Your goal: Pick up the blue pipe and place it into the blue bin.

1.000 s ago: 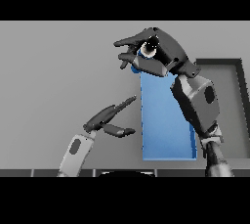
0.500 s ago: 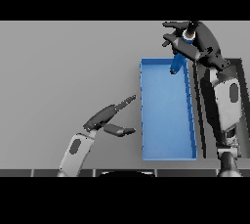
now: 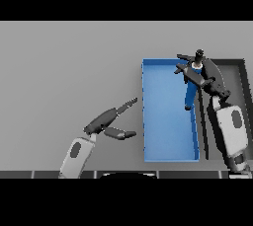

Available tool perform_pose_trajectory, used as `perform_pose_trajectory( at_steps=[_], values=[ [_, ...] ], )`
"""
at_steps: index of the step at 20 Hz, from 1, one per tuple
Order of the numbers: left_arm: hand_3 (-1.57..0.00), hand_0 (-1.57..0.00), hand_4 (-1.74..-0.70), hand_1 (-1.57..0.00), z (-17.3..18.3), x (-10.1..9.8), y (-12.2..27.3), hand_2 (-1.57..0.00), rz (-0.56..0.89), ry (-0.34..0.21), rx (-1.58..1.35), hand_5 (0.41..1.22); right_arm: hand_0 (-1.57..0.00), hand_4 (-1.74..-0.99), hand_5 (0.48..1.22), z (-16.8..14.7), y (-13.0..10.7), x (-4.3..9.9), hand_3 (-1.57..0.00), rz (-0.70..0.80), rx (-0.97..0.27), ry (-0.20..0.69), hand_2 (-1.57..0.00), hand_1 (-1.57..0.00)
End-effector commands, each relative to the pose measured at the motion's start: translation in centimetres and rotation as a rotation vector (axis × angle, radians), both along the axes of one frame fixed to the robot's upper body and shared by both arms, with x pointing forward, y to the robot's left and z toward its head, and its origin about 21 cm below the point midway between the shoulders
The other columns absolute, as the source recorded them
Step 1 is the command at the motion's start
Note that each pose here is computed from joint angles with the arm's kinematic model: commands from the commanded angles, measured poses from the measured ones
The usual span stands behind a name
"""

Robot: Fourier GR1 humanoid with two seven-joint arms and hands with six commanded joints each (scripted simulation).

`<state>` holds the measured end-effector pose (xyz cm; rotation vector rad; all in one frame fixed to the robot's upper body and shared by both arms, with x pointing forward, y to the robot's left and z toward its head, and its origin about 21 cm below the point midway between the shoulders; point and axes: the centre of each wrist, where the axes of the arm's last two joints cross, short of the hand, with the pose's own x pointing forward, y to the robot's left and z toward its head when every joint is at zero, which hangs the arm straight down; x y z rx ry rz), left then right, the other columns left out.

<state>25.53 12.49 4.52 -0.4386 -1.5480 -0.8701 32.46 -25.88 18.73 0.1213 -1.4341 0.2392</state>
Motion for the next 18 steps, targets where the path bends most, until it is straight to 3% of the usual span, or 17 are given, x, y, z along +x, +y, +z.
perform_pose_trajectory(
  at_steps=[1,3,4,8,9,10,12,14,18],
  values=[
    [0.00,0.00,-0.88,0.00,0.0,0.1,0.0,0.00,-0.003,0.002,0.004,0.425,-1.57,-1.741,1.221,-0.8,0.0,-0.4,-1.57,-0.037,-0.032,0.032,-1.57,-1.57],
    [0.00,0.00,-0.89,0.00,-0.1,-0.2,0.0,0.00,-0.003,-0.003,0.002,0.422,-1.57,-1.741,1.221,-2.3,-0.2,-0.9,-1.52,-0.095,-0.049,0.103,-1.57,-1.57],
    [0.00,0.00,-0.89,0.00,-0.2,-0.2,-0.1,0.00,-0.003,0.001,0.016,0.420,-1.57,-1.741,1.221,-2.7,-0.1,-1.1,-1.26,-0.106,-0.066,0.126,-1.57,-1.57],
    [0.00,0.00,-0.88,0.00,-0.1,-0.2,-0.2,0.00,-0.005,-0.008,0.006,0.421,-1.57,-1.741,1.221,-5.0,0.4,-1.2,-0.85,-0.173,-0.173,0.224,-1.57,-1.55],
    [0.00,0.00,-0.88,0.00,-0.1,-0.3,-0.1,0.00,-0.005,-0.011,0.007,0.421,-1.46,-1.678,1.221,-5.3,0.6,-0.8,-0.79,-0.184,-0.187,0.239,-1.34,-1.34],
    [0.00,0.00,-0.88,0.00,0.0,-0.2,0.1,0.00,0.000,-0.013,0.011,0.422,-1.17,-1.592,1.221,-5.5,0.8,-0.7,-0.63,-0.193,-0.203,0.261,-1.07,-1.07],
    [0.00,0.00,-0.88,0.00,0.0,-0.2,0.0,0.00,0.004,-0.014,0.012,0.425,-0.75,-1.413,1.221,-6.2,0.4,-0.6,-0.40,-0.186,-0.251,0.335,-0.68,-0.68],
    [0.00,0.00,-0.88,0.00,0.1,-0.3,0.1,0.00,0.004,-0.012,0.011,0.428,-0.48,-1.275,1.186,-6.8,0.1,-0.6,-0.26,-0.132,-0.323,0.390,-0.44,-0.44],
    [0.00,0.00,-0.89,0.00,0.4,-0.7,0.0,0.00,-0.007,-0.009,-0.004,0.428,-0.20,-1.110,0.979,-7.0,0.3,-0.8,-0.10,-0.001,-0.507,0.458,-0.18,-0.18]
  ],
)
